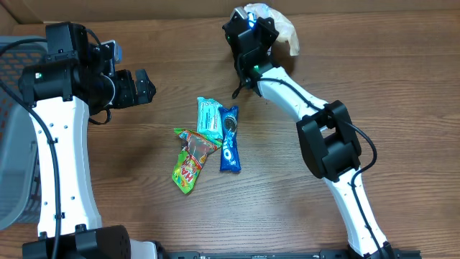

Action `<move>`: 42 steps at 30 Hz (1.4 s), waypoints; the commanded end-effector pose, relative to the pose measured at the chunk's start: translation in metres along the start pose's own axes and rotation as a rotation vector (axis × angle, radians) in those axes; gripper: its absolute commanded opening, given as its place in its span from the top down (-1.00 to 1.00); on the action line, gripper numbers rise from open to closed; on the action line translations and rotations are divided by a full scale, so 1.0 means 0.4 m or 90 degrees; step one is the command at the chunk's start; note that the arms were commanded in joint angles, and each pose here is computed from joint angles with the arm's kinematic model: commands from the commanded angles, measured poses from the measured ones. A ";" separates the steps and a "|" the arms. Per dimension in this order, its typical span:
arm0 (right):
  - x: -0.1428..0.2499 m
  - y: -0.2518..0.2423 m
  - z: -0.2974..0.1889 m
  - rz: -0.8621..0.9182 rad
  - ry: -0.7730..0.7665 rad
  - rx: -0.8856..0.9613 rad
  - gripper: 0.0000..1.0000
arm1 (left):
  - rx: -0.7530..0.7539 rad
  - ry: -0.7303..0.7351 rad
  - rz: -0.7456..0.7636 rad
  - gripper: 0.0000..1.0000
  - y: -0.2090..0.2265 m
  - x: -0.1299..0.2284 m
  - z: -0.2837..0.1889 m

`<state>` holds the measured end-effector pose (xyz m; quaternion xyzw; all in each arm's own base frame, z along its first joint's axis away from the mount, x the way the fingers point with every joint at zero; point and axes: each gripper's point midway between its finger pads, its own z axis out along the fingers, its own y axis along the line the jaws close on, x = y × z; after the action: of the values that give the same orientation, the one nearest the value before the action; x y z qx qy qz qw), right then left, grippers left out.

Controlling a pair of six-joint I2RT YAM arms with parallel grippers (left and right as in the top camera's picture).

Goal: Scan the item barcode
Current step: 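Hold the bread bag's label face against the scanner window, then carry the bread bag to the right side and set it down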

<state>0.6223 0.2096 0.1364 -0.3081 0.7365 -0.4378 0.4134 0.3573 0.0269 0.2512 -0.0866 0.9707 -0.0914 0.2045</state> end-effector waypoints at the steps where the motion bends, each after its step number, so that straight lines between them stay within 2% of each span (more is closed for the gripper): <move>1: -0.016 -0.010 -0.004 -0.013 -0.004 0.010 0.93 | 0.010 0.004 0.014 -1.00 -0.007 0.006 0.002; 24: 0.020 0.032 -0.005 -0.029 0.028 -0.020 0.92 | 0.010 0.004 0.014 -0.99 -0.007 0.006 0.002; 35: 0.009 0.057 -0.014 -0.042 0.013 -0.046 0.93 | 0.010 0.004 0.015 -0.99 -0.007 0.006 0.002; 42: 0.013 0.035 -0.017 -0.034 0.028 -0.016 0.93 | 0.010 0.004 0.014 -0.99 -0.007 0.006 0.002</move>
<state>0.6117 0.2084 0.1198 -0.3319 0.7454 -0.4404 0.3745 0.3573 0.0270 0.2512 -0.0868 0.9707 -0.0913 0.2045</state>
